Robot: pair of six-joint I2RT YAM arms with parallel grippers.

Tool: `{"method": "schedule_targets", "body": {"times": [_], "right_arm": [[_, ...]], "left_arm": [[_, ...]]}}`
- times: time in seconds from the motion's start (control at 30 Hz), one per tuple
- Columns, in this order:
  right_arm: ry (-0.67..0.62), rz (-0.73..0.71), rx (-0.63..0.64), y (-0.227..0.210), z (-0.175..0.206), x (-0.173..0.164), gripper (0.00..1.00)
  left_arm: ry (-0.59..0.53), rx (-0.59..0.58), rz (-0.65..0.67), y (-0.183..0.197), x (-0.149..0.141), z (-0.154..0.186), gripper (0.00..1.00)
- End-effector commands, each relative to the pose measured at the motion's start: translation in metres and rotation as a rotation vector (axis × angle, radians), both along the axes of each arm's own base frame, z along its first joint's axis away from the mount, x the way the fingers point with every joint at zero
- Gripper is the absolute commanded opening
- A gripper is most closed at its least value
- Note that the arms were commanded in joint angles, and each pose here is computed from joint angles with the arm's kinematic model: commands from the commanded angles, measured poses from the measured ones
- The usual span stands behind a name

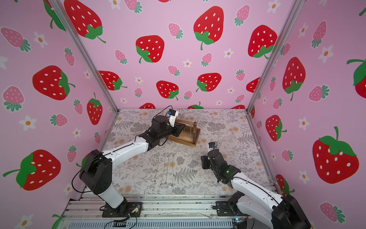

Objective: Take the necklace off the jewelry display stand
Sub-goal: Take off the necklace from the stand.

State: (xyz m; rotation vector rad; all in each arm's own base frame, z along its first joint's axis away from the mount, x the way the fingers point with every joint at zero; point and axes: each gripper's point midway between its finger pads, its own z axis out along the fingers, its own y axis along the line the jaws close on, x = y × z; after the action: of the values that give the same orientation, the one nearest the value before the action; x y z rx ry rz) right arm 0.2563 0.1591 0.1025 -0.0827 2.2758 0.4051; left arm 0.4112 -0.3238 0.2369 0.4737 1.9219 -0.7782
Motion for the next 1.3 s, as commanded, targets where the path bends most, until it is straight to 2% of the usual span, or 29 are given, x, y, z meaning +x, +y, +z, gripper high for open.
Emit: {"method": "schedule_targets", "body": {"times": [0.0,0.2,0.57,0.77,1.03,1.27], "right_arm": [[-0.018,-0.002,0.017,0.003,0.009,0.005,0.44],[-0.015,-0.002,0.016,0.003,0.008,0.005,0.44],[-0.014,0.0,0.016,0.004,0.008,0.006,0.44],[-0.016,0.0,0.014,0.003,0.008,0.006,0.44],[-0.019,0.001,0.018,0.003,0.01,0.005,0.44],[-0.015,0.01,0.02,0.005,0.009,0.004,0.44]], "left_arm": [[-0.058,-0.043,-0.006,-0.003,0.004,0.029,0.27],[-0.067,-0.043,-0.006,-0.003,0.004,0.035,0.26],[-0.069,-0.038,-0.003,-0.002,0.004,0.04,0.0],[-0.067,-0.001,0.033,0.01,0.001,0.046,0.0],[-0.06,0.11,0.16,0.046,-0.001,0.07,0.0],[-0.064,0.255,0.31,0.088,0.017,0.071,0.0]]}}
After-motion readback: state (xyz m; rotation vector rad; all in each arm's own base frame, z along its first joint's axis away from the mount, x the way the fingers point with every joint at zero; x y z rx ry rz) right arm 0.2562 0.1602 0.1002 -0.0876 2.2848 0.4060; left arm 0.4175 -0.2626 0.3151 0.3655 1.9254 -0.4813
